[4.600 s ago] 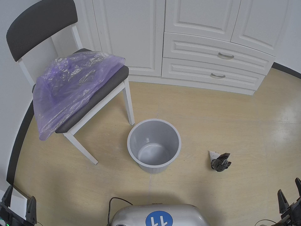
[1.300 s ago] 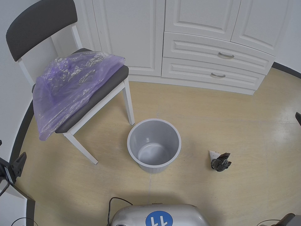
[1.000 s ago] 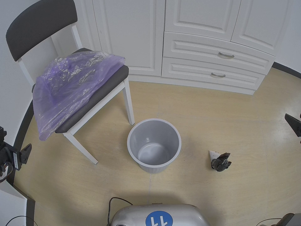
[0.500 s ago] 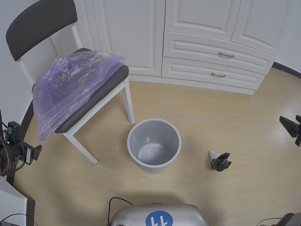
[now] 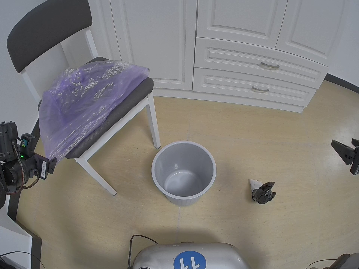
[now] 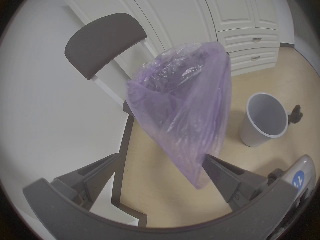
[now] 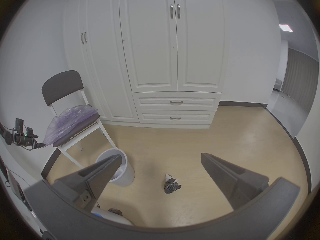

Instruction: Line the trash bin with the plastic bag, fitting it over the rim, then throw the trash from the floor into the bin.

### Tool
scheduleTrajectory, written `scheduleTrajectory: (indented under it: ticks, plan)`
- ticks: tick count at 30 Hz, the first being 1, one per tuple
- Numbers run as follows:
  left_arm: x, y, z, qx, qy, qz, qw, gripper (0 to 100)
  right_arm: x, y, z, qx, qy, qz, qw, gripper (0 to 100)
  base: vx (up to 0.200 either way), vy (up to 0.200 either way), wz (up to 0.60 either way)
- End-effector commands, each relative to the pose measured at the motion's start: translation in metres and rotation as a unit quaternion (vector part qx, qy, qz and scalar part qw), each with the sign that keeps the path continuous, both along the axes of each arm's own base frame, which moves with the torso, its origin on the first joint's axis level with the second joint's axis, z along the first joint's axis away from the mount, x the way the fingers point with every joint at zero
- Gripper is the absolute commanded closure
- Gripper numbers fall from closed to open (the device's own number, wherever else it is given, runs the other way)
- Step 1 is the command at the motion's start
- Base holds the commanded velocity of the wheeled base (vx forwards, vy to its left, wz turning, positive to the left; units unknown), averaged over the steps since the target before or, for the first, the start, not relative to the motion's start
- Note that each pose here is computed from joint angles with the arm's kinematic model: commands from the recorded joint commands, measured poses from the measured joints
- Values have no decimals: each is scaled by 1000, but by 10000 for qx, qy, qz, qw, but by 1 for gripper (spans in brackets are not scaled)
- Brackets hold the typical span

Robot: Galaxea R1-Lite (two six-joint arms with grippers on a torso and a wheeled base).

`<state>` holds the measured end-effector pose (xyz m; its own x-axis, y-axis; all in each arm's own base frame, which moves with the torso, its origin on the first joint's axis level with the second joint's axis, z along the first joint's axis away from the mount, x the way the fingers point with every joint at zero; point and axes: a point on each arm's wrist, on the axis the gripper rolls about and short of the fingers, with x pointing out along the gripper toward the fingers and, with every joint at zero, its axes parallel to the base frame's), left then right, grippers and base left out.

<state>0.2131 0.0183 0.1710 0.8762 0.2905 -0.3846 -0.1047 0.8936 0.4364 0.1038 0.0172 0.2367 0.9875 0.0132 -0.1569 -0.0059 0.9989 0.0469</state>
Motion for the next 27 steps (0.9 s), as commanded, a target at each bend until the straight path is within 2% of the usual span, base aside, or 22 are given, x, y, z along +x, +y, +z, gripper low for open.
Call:
scheduleTrajectory:
  ticks: [1, 7, 13, 21, 27]
  plan:
    - [17, 11, -11, -23, 50, 161, 9999, 0, 0, 1, 1, 15, -27, 27, 10000, 0, 0, 0, 0]
    - [29, 35, -5, -91, -411, 355, 9985, 0, 3, 2, -1, 36, -162, 51, 9998, 0, 0, 0, 0]
    - [34, 60, 10, -479, -817, 561, 9939, 0, 5, 2, -2, 51, -229, 59, 9997, 0, 0, 0, 0]
    - [35, 80, 17, -572, -1003, 705, 9908, 0, 4, 7, -3, 121, -210, 272, 9993, 0, 0, 0, 0]
    - [41, 79, 12, -780, -1013, 699, 9893, 0, 4, 10, -4, 123, -179, 386, 9990, 0, 0, 0, 0]
